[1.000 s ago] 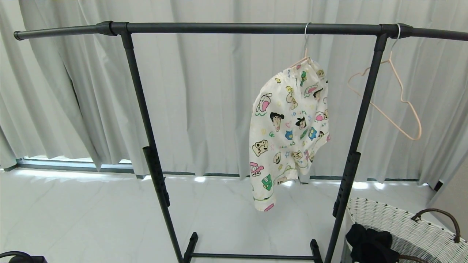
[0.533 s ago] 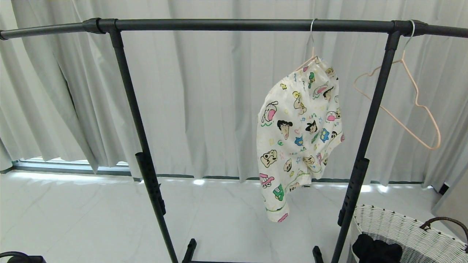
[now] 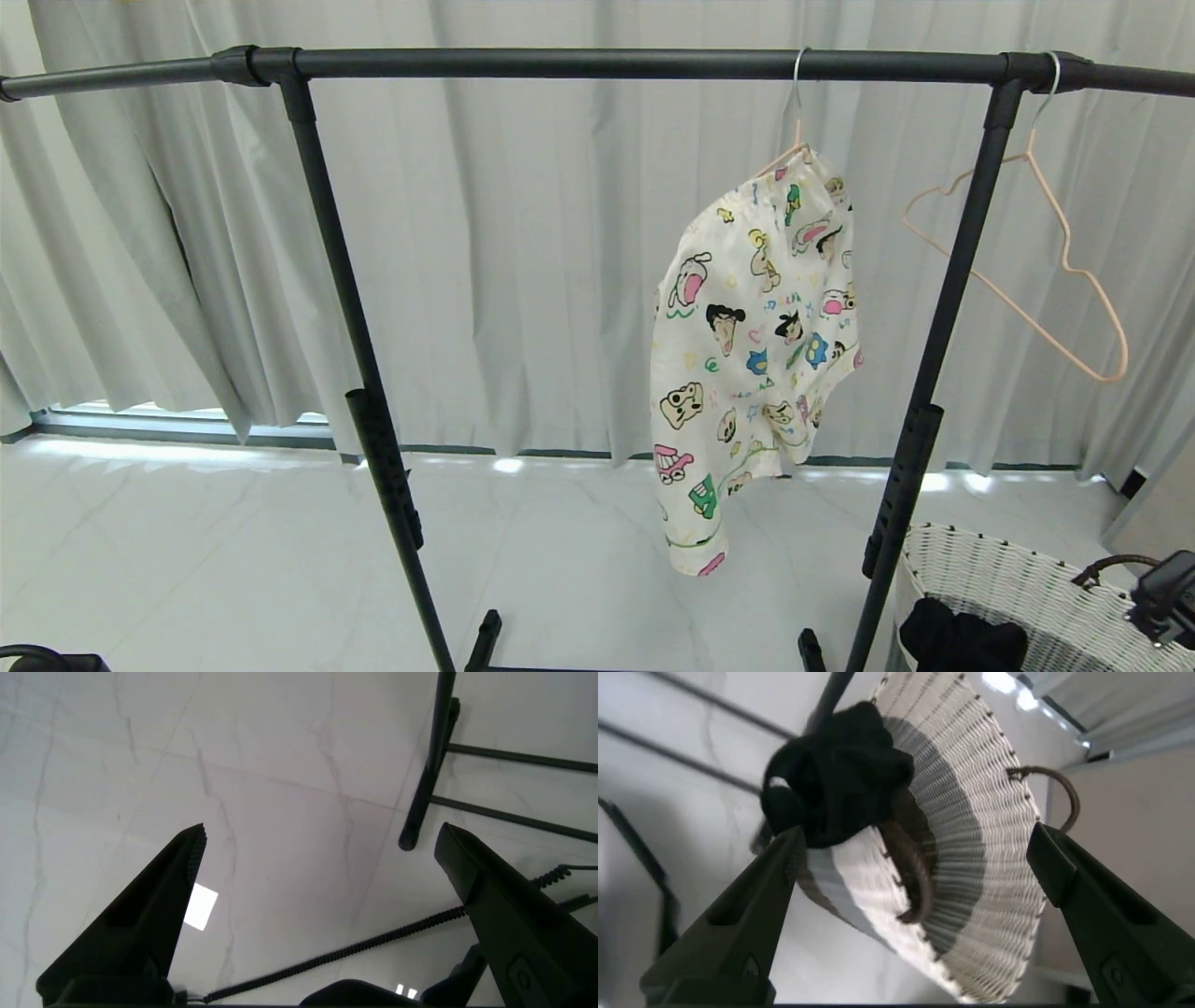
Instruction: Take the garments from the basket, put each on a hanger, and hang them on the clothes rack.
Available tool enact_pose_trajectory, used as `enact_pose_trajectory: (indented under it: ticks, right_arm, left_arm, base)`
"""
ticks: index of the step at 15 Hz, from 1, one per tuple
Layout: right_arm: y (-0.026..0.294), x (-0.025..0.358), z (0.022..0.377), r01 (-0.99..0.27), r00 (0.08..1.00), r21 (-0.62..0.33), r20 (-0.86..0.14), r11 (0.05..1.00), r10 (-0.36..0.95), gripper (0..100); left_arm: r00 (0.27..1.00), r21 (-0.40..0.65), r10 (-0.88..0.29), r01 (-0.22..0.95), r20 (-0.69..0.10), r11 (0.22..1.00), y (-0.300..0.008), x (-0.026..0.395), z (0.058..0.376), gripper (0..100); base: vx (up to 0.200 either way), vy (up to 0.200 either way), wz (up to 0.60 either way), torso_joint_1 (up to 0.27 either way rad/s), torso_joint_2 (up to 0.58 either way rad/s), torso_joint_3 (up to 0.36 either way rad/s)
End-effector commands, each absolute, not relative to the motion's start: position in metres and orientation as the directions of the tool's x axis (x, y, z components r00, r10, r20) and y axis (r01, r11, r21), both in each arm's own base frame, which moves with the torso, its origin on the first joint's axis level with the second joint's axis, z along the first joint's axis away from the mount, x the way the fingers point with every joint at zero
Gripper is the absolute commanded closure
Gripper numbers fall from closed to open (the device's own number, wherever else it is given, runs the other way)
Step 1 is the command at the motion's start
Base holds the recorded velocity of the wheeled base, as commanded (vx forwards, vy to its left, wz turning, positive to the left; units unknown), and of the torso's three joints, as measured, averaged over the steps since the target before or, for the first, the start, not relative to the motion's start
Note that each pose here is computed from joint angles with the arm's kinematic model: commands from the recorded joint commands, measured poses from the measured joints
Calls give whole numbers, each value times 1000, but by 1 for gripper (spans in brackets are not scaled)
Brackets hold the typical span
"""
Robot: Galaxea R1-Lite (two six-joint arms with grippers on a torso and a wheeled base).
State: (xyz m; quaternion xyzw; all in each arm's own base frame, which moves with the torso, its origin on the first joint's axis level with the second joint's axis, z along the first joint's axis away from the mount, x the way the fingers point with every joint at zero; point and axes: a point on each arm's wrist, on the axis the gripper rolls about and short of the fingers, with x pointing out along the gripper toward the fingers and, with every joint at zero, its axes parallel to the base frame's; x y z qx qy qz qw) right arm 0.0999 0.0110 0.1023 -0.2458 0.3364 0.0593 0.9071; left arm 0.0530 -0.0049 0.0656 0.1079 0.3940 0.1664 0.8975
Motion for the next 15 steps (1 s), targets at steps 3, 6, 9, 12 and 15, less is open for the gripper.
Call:
enact_pose_trajectory:
  ticks: [3,6,9,12,15]
  right_arm:
    - [25,161,53,-448,624,-422,-779,788,-62,0]
    - [28,164,27,-487,556,-419,-825,766,-98,0]
    - [28,165,17,-501,527,-408,-843,763,-105,0]
    - [29,173,16,-492,537,-413,-837,766,-107,0]
    - [31,190,7,-470,568,-428,-816,772,-107,0]
  left_arm:
    - [637,310,366,-203,-678,929,-5,53,66,0]
    - [637,302,355,-195,-684,933,-5,53,66,0]
    - [638,302,355,-196,-683,933,-5,53,66,0]
    - [639,286,331,-177,-694,942,-6,53,65,0]
    - [644,283,329,-178,-691,942,-6,52,66,0]
  base:
    - [0,0,0,0,0,0]
    - [0,0,0,0,0,0]
    - [0,0,0,0,0,0]
    - [0,0,0,0,0,0]
    - [0,0,0,0,0,0]
